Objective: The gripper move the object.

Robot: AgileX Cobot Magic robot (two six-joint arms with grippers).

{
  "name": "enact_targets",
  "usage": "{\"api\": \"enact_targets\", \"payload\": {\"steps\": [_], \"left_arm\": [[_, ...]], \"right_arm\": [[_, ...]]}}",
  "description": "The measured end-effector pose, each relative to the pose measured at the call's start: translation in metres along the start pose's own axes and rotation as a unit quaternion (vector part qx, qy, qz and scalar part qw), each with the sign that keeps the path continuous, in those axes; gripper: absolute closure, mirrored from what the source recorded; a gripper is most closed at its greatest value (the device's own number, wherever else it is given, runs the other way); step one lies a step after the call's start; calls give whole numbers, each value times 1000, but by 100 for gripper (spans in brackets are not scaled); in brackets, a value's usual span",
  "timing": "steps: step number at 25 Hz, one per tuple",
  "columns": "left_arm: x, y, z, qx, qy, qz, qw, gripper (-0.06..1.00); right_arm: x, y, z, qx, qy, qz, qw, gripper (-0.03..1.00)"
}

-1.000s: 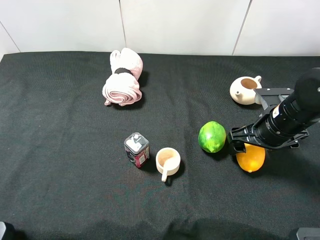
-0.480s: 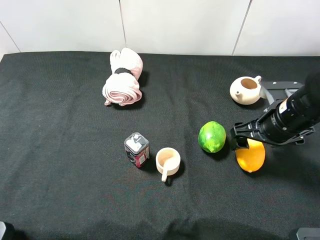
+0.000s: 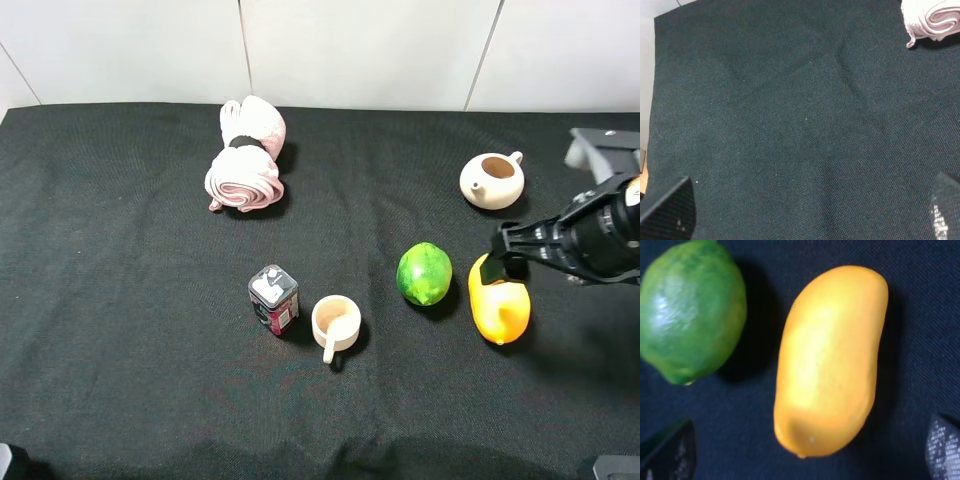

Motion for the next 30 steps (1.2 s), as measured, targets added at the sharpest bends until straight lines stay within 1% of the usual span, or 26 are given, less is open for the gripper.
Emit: {"api": "enact_targets", "payload": {"steps": [5, 8, 17, 20, 24, 30], "left_arm": [[0, 0, 0, 0, 0, 0, 1000, -5], [0, 0, 0, 0, 0, 0, 1000, -5], [0, 0, 0, 0, 0, 0, 1000, -5], [0, 0, 0, 0, 0, 0, 1000, -5], [0, 0, 0, 0, 0, 0, 1000, -5], [0, 0, 0, 0, 0, 0, 1000, -5]], "right_arm": [[4, 3, 38, -27, -19, 5, 999, 27], [6, 3, 62, -39, -24, 11, 999, 27], [8, 9, 116, -45, -28, 31, 998, 27], [7, 12, 133, -52, -24, 39, 998, 27], [7, 16, 152, -91, -36, 43, 994, 27], [1, 34, 173, -140, -58, 48, 987, 27]]}}
Point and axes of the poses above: a point on each arm's last joint axis where the gripper is mounted, z pointing back along that axis away from the gripper, x along the wrist's bending axis when the last joint is at zero, y = z × x, the point moved 1 cm from there along -z, pointing out along that axis toward the gripper, and after that the axes turned 3 degrees about -z, right-handed, at the moved point
